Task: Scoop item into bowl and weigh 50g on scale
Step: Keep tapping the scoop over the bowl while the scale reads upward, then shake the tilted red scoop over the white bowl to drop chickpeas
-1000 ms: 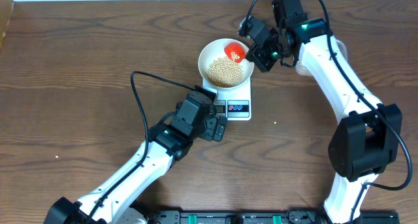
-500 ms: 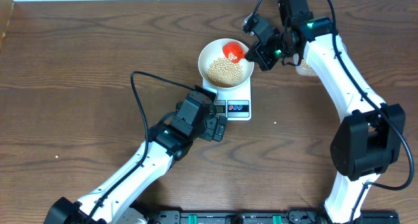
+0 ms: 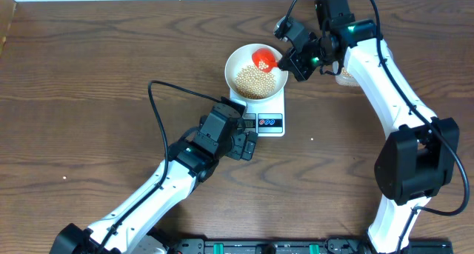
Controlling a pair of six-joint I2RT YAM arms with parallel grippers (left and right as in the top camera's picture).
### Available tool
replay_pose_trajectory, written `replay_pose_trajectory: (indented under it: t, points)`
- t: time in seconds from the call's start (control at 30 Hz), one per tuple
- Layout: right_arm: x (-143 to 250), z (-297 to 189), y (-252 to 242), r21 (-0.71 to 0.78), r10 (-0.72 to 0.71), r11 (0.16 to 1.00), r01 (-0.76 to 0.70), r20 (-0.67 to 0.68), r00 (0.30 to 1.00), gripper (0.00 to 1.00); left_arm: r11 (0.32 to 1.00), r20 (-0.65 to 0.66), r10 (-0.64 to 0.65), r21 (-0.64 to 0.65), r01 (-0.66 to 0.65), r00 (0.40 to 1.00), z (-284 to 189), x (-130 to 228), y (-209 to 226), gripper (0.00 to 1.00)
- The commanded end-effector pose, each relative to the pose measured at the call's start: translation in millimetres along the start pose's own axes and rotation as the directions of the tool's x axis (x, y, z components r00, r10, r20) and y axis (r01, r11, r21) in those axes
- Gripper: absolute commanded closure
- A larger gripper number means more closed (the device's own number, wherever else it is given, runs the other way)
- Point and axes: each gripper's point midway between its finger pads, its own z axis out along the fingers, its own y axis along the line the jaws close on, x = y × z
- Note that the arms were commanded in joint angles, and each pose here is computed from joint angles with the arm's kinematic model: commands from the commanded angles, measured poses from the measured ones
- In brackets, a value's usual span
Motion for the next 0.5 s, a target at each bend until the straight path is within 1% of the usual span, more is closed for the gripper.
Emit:
replay_pose_trajectory:
  t: [0.0, 0.2, 0.47]
  points:
    - [-16.7, -14.1, 5.3, 0.054, -0.096, 0.994, 0.095, 0.018, 0.995, 0.99, 1.0, -0.002, 0.003, 0.002, -0.003, 1.0, -0.3, 1.2, 1.1, 0.01]
    - [-15.8, -9.5, 5.2, 0.099, -0.135, 0.986, 0.136, -0.021, 0.991, 0.99, 1.0, -0.003, 0.003, 0.002, -0.003, 1.0, -0.2, 1.4, 1.1, 0.01]
    - [-16.7, -7.5, 7.4, 0.105, -0.16, 0.981, 0.163, -0.03, 0.987, 0.99, 1.0, -0.003, 0.003, 0.002, -0.003, 1.0, -0.2, 1.4, 1.1, 0.01]
